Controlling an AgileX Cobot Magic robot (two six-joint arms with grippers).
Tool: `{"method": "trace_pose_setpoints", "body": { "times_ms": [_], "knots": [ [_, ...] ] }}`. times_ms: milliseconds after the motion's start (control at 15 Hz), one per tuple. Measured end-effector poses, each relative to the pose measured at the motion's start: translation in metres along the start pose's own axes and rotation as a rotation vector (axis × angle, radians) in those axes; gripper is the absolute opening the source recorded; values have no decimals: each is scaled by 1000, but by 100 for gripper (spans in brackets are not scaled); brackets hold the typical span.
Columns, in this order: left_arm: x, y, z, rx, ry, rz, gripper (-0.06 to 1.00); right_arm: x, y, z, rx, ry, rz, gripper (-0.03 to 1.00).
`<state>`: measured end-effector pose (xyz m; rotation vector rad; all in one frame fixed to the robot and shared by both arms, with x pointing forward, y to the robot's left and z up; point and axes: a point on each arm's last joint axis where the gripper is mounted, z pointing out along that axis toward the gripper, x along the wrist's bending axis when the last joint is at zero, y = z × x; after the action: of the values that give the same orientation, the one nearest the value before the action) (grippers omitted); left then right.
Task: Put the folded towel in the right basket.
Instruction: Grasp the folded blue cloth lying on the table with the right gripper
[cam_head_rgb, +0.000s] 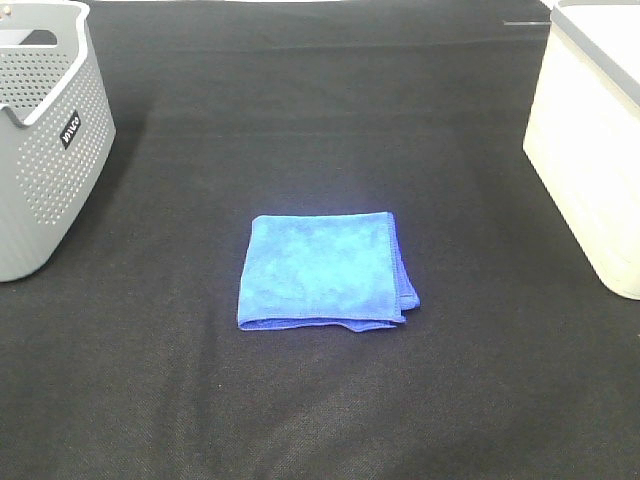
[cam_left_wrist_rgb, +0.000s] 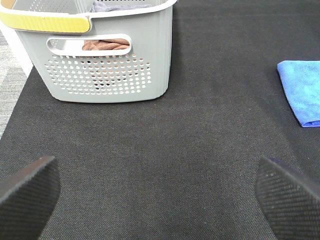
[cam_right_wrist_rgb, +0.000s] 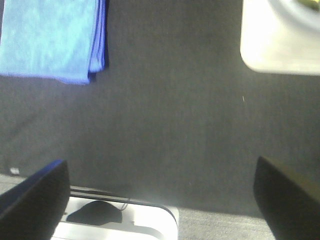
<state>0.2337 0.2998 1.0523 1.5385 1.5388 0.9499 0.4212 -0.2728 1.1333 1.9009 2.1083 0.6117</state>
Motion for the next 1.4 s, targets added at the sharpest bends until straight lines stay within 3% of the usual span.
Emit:
{"method": "trace_pose_setpoints", "body": {
  "times_ms": [333,467,600,1000,1400],
  "knots": [
    [0,0,0,0,0,0,99,5,45,34,89,90,49,97],
    [0,0,0,0,0,0,99,11,68,77,206,195,117,96],
    [0,0,0,0,0,0,99,20,80,123,274,222,132,96],
    [0,0,0,0,0,0,99,21,78,248,381,178,177,96],
    [0,0,0,0,0,0,99,17,80,293,372,164,216,96]
  ]
}}
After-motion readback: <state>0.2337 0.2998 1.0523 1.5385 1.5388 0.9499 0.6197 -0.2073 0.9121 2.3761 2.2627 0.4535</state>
